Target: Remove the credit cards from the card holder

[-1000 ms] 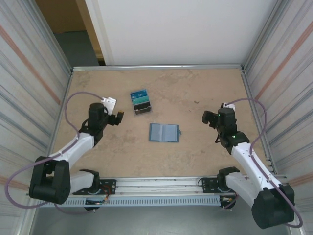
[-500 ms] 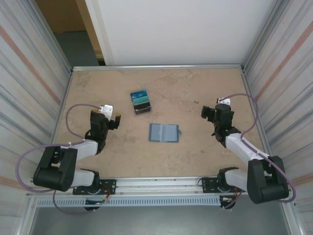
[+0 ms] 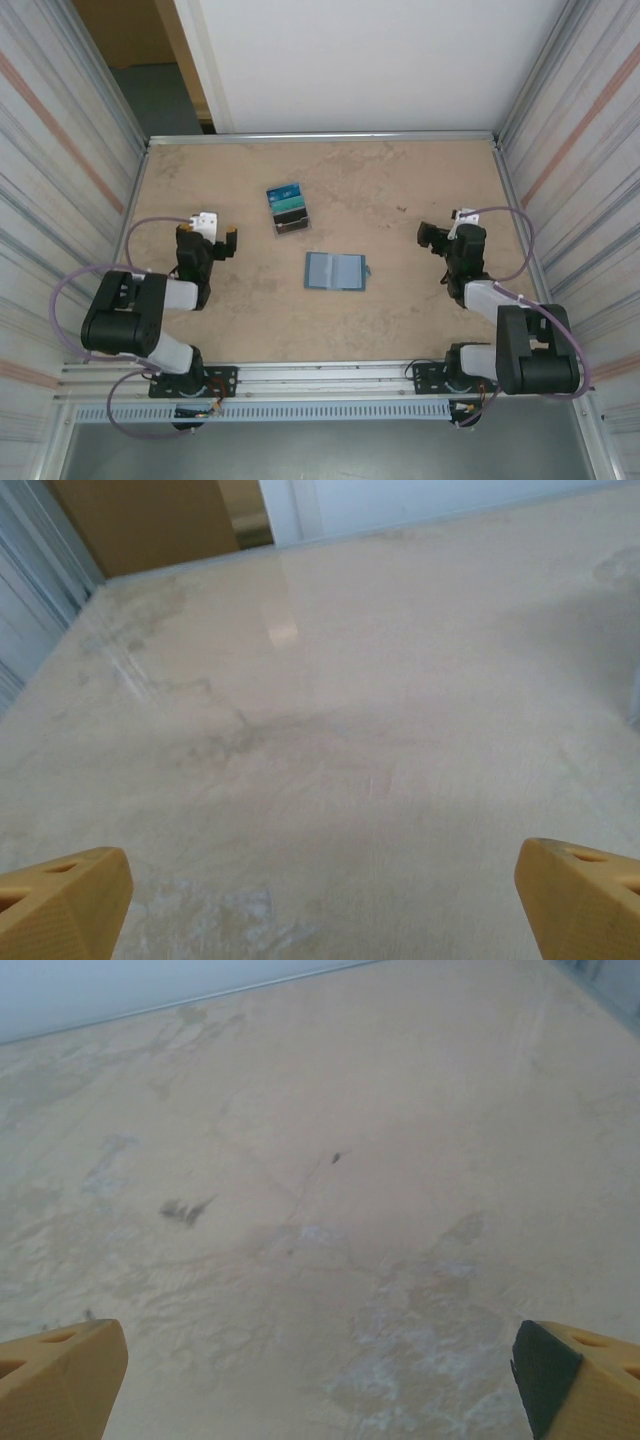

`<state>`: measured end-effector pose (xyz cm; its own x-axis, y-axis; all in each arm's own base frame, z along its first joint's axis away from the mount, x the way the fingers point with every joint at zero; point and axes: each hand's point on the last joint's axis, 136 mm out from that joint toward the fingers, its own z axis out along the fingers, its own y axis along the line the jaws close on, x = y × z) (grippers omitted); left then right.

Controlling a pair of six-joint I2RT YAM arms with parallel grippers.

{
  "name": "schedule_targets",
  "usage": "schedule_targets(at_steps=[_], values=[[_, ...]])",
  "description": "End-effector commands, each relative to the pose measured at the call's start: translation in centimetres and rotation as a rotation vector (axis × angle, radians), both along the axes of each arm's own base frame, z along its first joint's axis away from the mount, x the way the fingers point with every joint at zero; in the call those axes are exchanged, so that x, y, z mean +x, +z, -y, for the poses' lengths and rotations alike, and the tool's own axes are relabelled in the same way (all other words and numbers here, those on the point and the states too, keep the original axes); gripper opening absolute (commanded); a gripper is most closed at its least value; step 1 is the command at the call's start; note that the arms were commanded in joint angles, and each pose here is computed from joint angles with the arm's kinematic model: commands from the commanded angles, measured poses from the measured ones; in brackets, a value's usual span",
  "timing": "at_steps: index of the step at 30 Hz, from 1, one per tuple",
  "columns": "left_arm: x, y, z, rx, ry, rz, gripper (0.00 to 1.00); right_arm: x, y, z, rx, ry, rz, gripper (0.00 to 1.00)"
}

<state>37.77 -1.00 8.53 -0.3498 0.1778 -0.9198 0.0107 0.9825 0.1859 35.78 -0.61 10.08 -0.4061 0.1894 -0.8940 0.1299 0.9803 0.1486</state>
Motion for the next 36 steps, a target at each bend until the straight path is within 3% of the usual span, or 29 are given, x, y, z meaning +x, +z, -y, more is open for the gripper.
schedule_targets(at_steps=[1, 4, 5, 11, 23, 30, 36], values=[[1.2, 1.0, 1.2, -0.055, -0.064, 0.015, 0.99, 0.9, 1.0, -1.1, 0.004, 0.074, 0.059, 0.99], [1.9, 0.5, 0.9, -0.139, -0.100, -0.057, 0.99, 1.4, 0.8, -1.9, 0.009, 0.124, 0.038, 0.99], [1.9, 0.8, 0.6, -0.150, -0.102, -0.028, 0.99, 1.7, 0.9, -2.3, 0.014, 0.154, 0.033, 0.99], [1.8, 0.6, 0.7, -0.154, -0.103, -0.048, 0.99, 2.3, 0.2, -4.9, 0.032, 0.321, -0.020, 0.99], [1.8, 0.6, 0.6, -0.152, -0.102, -0.048, 0.99, 0.6, 2.4, -4.8, -0.045, 0.273, 0.081, 0.99], [1.8, 0.6, 0.6, -0.153, -0.101, -0.047, 0.99, 0.9, 2.3, -3.8, 0.072, 0.302, 0.075, 0.99], [1.8, 0.6, 0.6, -0.151, -0.102, -0.046, 0.99, 0.0, 3.0, -3.4, 0.056, 0.288, 0.122, 0.99]])
